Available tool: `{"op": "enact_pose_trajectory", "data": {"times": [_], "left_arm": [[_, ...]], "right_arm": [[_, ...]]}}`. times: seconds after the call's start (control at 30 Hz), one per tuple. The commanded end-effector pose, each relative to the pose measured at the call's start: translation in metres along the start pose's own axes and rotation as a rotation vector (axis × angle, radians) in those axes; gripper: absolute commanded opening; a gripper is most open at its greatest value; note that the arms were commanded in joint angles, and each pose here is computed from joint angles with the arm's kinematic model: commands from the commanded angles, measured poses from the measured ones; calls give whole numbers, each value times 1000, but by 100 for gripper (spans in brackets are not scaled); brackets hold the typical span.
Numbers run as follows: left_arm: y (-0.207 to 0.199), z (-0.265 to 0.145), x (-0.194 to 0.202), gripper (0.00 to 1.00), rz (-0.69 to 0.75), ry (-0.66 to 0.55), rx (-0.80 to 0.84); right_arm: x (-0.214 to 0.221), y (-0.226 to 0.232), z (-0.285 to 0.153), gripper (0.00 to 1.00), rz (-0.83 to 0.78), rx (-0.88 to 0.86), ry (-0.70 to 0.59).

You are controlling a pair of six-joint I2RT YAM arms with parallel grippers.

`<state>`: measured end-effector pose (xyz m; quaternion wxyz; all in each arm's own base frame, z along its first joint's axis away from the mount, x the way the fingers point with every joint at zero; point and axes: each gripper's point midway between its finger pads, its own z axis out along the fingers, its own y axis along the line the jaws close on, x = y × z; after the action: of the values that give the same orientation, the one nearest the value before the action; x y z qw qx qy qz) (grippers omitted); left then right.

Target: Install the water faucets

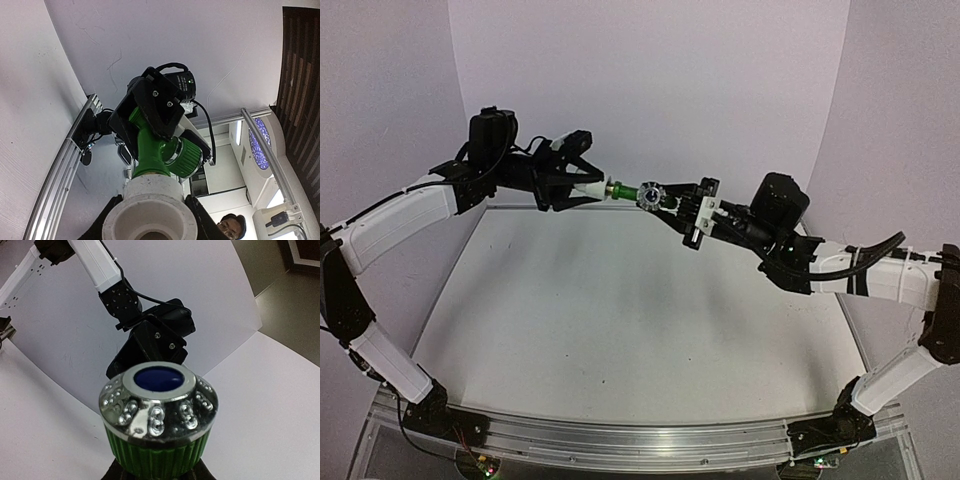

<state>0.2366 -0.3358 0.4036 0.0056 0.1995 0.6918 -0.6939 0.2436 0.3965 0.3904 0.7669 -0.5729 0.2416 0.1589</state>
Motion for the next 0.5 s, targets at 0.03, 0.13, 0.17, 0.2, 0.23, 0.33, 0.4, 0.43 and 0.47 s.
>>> {"op": "enact_pose_trajectory", "data": {"times": [0.03, 0.13, 0.17, 0.2, 0.23, 0.33, 0.4, 0.43, 0.47], "left_arm": [[-12, 0, 3, 0, 60, 18, 27], [-13, 0, 3, 0, 61, 20, 28], [-12, 0, 3, 0, 61, 22, 28], [-12, 0, 2, 0, 60, 20, 28], [-11, 0, 3, 0, 60, 21, 28], [-11, 0, 3, 0, 63, 21, 27], [-11, 0, 2, 0, 73, 17, 26], [-11, 0, 1, 0, 79, 13, 25], [-12, 0, 1, 0, 86, 10, 24]], "right_arm": [[-16, -15, 9, 0, -54, 43, -61], [-16, -14, 11, 0, -52, 41, -66], [-15, -14, 12, 0, -51, 40, -67], [-16, -14, 13, 0, -50, 38, -71], [-16, -14, 14, 0, -48, 38, -71], [-15, -14, 15, 0, -32, 36, -72], [-16, -14, 17, 0, -11, 31, -75], [-15, -14, 17, 0, 1, 27, -75], [-14, -15, 18, 0, 12, 27, -75]]}}
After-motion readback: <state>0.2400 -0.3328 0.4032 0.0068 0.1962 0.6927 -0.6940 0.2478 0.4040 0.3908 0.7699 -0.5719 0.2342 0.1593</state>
